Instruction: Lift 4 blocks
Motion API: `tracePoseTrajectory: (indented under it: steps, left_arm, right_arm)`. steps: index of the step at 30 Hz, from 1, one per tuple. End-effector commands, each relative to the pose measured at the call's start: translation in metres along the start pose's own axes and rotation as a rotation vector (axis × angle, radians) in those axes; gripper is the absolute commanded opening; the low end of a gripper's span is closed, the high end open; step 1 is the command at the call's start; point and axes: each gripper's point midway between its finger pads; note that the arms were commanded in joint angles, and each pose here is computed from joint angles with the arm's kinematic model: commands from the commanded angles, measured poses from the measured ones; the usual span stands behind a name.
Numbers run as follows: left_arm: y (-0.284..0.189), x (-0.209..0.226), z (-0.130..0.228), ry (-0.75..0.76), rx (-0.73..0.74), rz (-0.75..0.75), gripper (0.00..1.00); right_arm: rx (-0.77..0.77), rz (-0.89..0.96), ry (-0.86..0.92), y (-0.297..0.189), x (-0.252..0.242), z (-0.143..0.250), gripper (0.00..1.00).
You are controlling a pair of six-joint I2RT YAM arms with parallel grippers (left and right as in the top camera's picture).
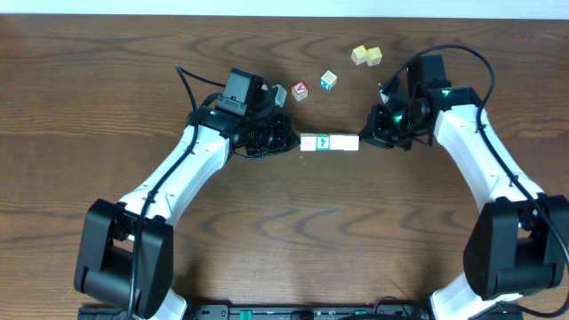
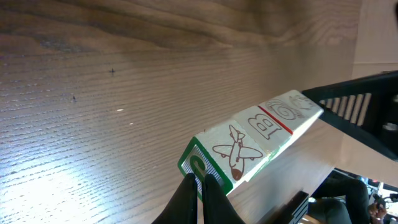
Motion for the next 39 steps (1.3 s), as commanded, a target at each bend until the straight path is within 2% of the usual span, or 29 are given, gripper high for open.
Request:
tracePoseTrajectory:
  steps: [1,39]
  left_arm:
    - [0.0014,-0.0332,0.0105,0.048,0.048,0.112,0.07]
    - [0.0014,-0.0332,0.0106,0.037,0.049,0.112,0.07]
  right_arm:
    - [0.091,-0.22,-0.069,-0.0068,0.0638,0.0301,0.01]
    - [0.075,-0.168,-0.07,-0.0039,0.0561,0.0281,0.01]
Point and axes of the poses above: each gripper's point midway between its finger pads, its own y axis out along the fingers, its own x axis along the line the jaws close on, z = x × y, and after that the axes turned 1 degree about y, right-handed
